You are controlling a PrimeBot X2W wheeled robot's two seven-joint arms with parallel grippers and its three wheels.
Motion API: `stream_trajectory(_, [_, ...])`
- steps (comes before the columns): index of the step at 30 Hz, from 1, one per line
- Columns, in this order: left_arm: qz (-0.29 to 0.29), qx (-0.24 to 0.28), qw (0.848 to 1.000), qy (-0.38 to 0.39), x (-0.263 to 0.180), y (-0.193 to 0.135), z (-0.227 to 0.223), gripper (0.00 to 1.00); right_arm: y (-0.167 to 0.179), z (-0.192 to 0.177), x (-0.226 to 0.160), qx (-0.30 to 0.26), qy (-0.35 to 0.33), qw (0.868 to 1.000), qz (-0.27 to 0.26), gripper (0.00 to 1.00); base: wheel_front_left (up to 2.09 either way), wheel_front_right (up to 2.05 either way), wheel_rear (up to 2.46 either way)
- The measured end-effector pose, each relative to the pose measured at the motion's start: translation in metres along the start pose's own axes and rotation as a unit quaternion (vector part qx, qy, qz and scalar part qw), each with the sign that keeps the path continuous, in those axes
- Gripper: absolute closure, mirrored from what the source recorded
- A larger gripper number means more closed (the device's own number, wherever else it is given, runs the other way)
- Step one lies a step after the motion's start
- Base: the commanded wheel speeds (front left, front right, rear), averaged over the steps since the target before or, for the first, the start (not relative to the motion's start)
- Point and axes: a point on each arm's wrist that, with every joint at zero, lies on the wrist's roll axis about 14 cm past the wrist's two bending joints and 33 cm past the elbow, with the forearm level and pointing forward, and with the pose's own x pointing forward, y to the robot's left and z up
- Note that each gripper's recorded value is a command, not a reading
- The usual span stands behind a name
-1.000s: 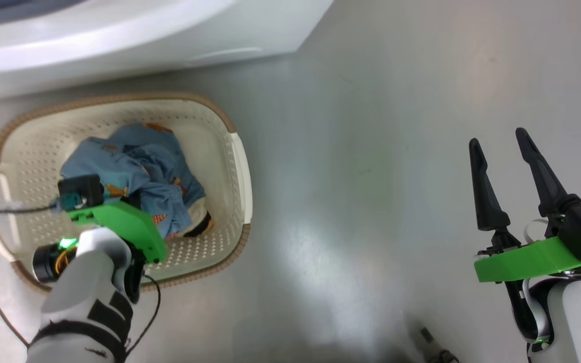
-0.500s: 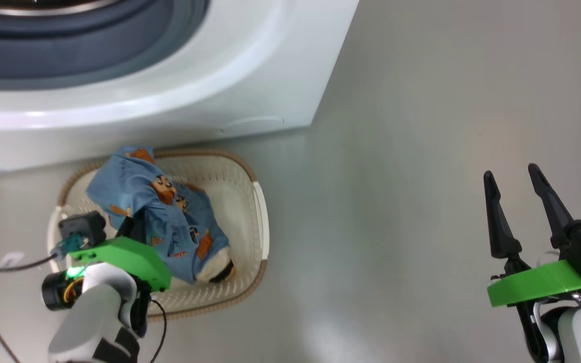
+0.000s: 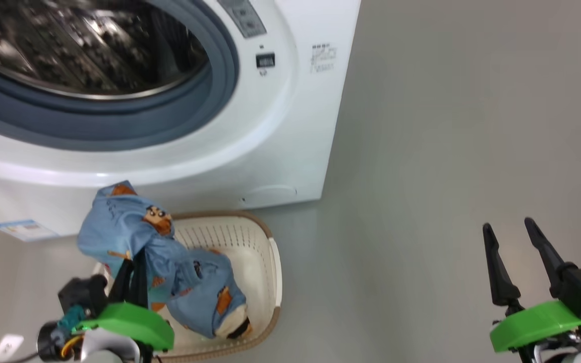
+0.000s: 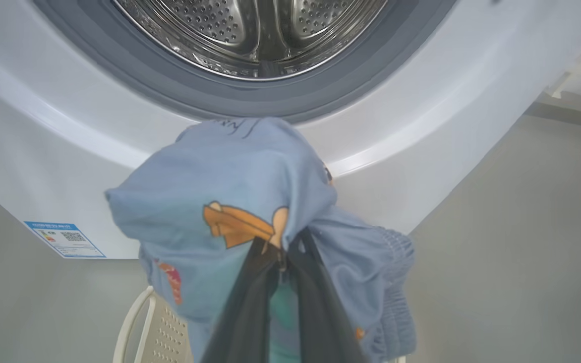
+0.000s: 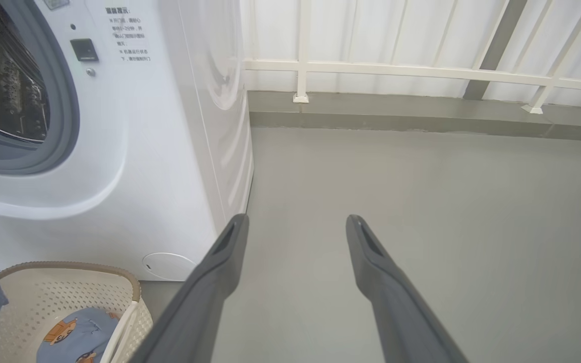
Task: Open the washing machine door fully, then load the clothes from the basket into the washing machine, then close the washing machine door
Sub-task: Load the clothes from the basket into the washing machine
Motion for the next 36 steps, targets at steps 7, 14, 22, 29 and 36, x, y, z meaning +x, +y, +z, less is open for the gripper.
stream_trajectory(7, [0.003,0.01,0.999,-0.04,-0.039,0.004,0.019,1.0,0.0,0.015,-0.025,0.002,-0.02,1.0,-0.002,0.0,0.0,0.0,0.0])
stream_trajectory(14, [0.004,0.011,0.998,-0.063,-0.066,0.004,0.031,1.0,0.001,0.027,-0.042,0.002,-0.038,0.999,0.0,0.0,0.0,0.0,0.0])
stream_trajectory(22, [0.001,0.01,0.996,-0.088,-0.088,0.001,0.047,1.0,0.009,0.041,-0.055,0.001,-0.06,0.998,0.011,0.0,0.0,0.0,0.0])
stream_trajectory(29, [0.009,0.011,0.996,-0.085,-0.098,0.006,0.046,1.0,0.014,0.045,-0.056,0.002,-0.066,0.998,0.018,0.0,0.0,0.0,0.0])
stream_trajectory(36, [0.007,0.009,0.996,-0.085,-0.099,0.005,0.048,1.0,0.019,0.038,-0.058,0.002,-0.054,0.998,0.025,0.0,0.0,0.0,0.0])
